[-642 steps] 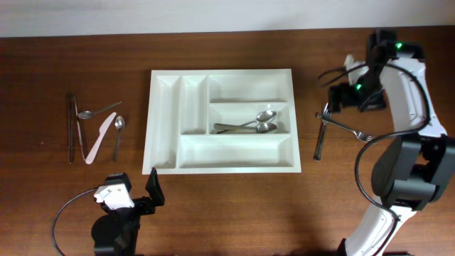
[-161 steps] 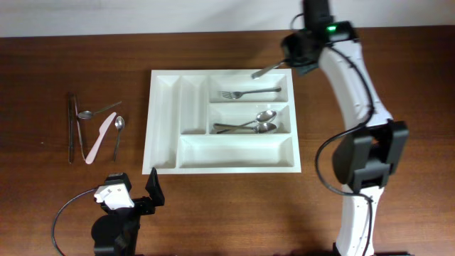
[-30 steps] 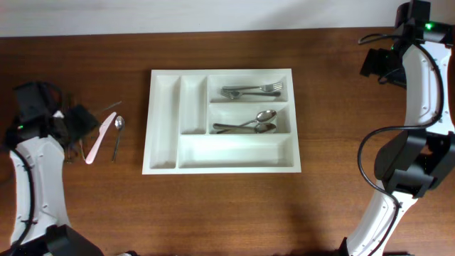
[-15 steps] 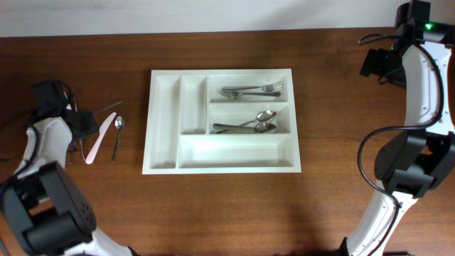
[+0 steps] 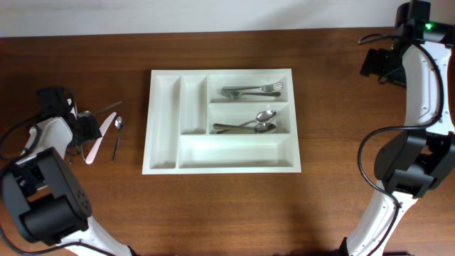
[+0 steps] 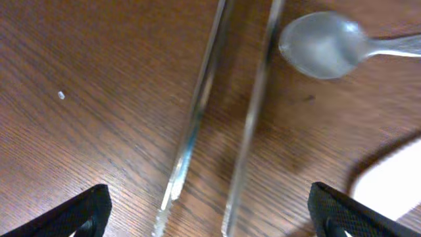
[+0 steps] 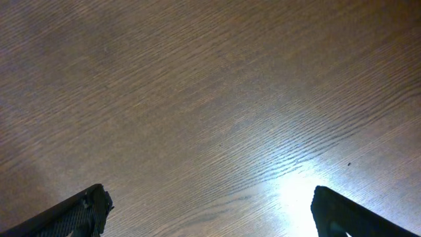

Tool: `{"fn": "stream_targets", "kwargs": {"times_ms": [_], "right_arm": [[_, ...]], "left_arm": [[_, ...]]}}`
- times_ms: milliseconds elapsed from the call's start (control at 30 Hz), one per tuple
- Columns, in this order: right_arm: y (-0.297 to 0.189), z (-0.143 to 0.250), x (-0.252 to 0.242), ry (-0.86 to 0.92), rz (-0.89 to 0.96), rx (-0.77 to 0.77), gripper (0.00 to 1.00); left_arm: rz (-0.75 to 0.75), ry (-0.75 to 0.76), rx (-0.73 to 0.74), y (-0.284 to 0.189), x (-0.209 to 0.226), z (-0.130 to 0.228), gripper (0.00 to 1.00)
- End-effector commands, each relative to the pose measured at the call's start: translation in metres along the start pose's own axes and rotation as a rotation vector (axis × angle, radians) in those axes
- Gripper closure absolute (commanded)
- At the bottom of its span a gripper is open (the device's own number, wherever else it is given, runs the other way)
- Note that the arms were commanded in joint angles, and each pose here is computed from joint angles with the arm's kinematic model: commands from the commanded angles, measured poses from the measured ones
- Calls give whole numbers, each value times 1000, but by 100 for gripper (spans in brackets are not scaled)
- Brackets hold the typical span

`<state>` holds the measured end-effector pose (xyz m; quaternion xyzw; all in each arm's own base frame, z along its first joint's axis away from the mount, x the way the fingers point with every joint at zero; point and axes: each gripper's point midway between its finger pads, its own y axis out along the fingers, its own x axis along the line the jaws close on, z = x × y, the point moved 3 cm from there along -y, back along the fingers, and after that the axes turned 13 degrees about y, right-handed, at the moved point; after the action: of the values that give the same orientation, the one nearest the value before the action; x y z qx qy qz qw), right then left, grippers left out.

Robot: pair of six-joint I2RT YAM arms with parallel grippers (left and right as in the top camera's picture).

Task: Pack container
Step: 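Move the left gripper to the metal tongs and grasp them, then carry the tongs right and lower them into the tray's bottom compartment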

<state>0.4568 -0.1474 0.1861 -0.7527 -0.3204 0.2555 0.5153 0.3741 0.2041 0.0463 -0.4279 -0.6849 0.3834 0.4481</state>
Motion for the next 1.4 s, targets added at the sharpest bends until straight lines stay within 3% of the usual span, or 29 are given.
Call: {"fn": "stream_targets", "kwargs": {"times_ms": [0,200,267,400,633,700,733,1033,1367], "right_arm": [[1,-1,0,-2,14,-7,1],[1,-1,0,-2,14,-7,1],[1,-1,0,-2,14,-7,1],[1,-1,0,-2,14,-7,1],[1,-1,0,-2,14,-7,1],[1,-1,0,-2,14,-7,1],[1,-1,0,-2,14,-7,1],[1,-1,0,-2,14,-7,1],[1,-1,0,-2,14,-7,1]], "left_arm": [[17,-5,11,11,6,3,4],[120,-31,12,24,-5,6,11],[167,-35,17,28,-14,8,26],[249,-36,-1,28,-26,6,41],[292,-36,10,26,-33,9,80],[297,-35,27,26,-34,12,95],[298,-35,29,25,-34,13,98],[305,-37,33,16,-31,6,98],[199,-54,-289,-95,25,-89,98]]}}
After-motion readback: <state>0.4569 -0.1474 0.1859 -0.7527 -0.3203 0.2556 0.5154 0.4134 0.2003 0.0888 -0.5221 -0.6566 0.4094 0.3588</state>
